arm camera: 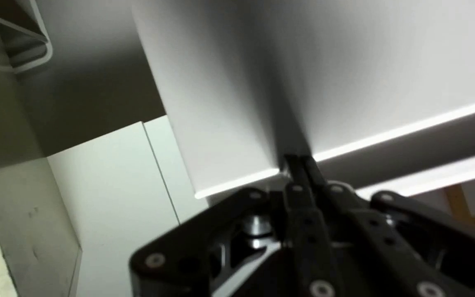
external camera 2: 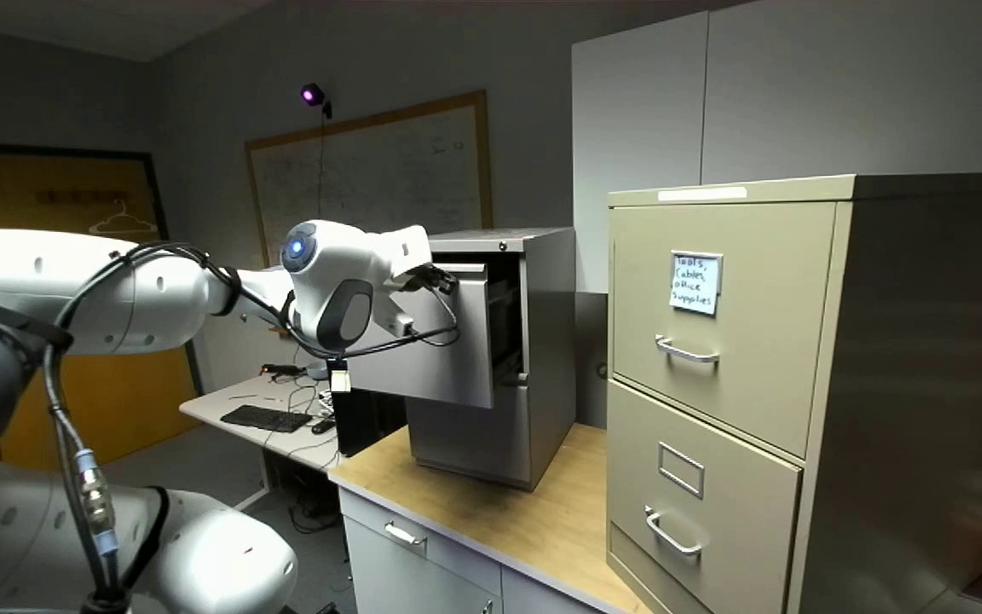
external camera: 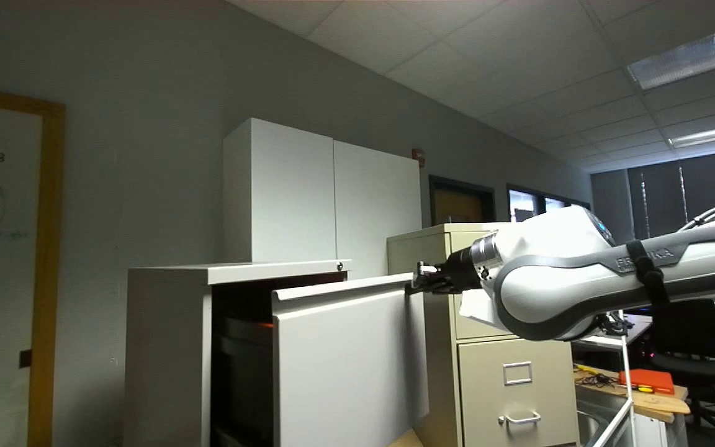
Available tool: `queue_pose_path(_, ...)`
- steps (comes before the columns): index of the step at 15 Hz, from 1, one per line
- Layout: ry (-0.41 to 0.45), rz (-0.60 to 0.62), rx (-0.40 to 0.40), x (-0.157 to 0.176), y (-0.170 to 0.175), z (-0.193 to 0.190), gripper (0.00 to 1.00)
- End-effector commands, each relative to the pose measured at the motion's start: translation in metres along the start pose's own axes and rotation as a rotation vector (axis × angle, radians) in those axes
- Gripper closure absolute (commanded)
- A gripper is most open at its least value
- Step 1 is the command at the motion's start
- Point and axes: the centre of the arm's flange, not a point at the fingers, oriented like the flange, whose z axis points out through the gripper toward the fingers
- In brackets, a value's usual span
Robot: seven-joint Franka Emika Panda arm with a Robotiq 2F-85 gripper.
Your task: Close the top drawer on the grey cabinet
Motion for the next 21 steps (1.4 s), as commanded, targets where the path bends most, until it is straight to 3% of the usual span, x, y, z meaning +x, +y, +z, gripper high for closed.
queue_pose_path(1,0.043,0.032,0.109,0.006,-0.007,0.013,0.95)
queue_pose_path(10,0.001,0.120,0.210,0.017,-0.014,0.074,0.96)
queue_pose_path(21,-0.076,0.102,0.305,0.029,-0.073,0.156,0.97)
